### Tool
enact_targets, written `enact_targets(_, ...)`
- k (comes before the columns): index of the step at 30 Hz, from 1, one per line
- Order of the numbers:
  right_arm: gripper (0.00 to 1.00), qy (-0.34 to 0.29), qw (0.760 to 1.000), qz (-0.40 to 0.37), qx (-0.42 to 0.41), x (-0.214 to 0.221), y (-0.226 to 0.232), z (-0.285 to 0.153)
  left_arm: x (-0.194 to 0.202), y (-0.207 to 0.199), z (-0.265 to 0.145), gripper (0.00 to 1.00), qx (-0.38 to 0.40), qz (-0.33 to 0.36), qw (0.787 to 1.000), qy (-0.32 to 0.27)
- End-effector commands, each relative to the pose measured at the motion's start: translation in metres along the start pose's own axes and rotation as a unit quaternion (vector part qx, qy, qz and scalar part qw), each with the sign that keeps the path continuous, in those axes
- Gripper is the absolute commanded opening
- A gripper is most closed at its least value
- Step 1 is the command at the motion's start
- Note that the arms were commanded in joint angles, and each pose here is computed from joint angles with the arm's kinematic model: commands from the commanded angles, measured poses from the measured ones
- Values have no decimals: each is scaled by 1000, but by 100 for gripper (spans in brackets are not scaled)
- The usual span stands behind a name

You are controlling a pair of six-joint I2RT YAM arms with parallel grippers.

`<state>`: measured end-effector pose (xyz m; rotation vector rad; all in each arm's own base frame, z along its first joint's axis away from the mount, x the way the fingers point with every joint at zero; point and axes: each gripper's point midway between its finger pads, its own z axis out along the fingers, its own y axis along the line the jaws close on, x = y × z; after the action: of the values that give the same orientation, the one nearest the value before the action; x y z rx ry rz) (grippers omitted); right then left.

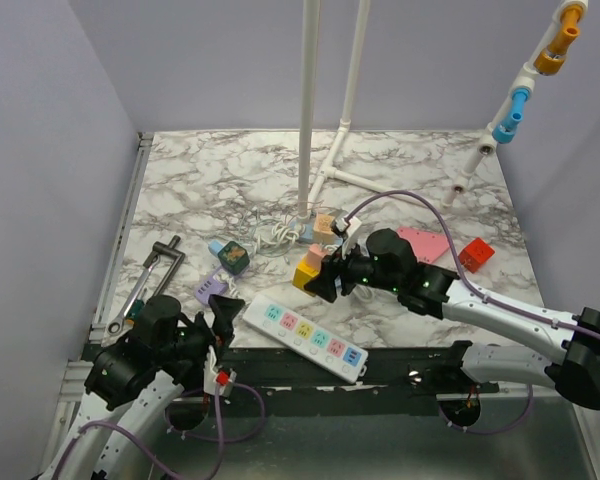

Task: Pull the plug off the socket
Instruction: Remove the plug from the socket.

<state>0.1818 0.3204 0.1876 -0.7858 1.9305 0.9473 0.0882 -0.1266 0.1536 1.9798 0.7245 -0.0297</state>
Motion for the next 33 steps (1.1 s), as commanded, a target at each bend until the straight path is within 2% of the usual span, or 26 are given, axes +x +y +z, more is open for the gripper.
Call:
enact_targets(1,1,-9,999,-31,-3,-13,9,-2,-12,76,-6,98,-96,-162,982,-35)
enact_targets(4,1,-6,997,-71,-4,-13,15,1,-15,125,-4,98,-78,-321,943,-42)
enact_targets(6,1,-7,995,-94,-18,-17,25,3,-34,143,-4,99,-33,-380,921,-79)
enact_targets(9,1,2,993,-117,-20,-22,32,5,-72,138,-4,98,46,-362,915,-171)
enact_targets(13,1,16,990,-137,-31,-28,47,5,-80,149,-1,98,28,-361,907,-214)
enact_targets(20,1,26,984,-175,-31,-16,62,11,-82,157,4,98,39,-390,891,-227)
enact_targets(27,1,30,976,-215,-21,-16,74,17,-64,149,17,98,27,-401,894,-197)
enact_targets(33,1,16,976,-218,-16,-29,85,16,-52,142,28,97,40,-431,885,-170)
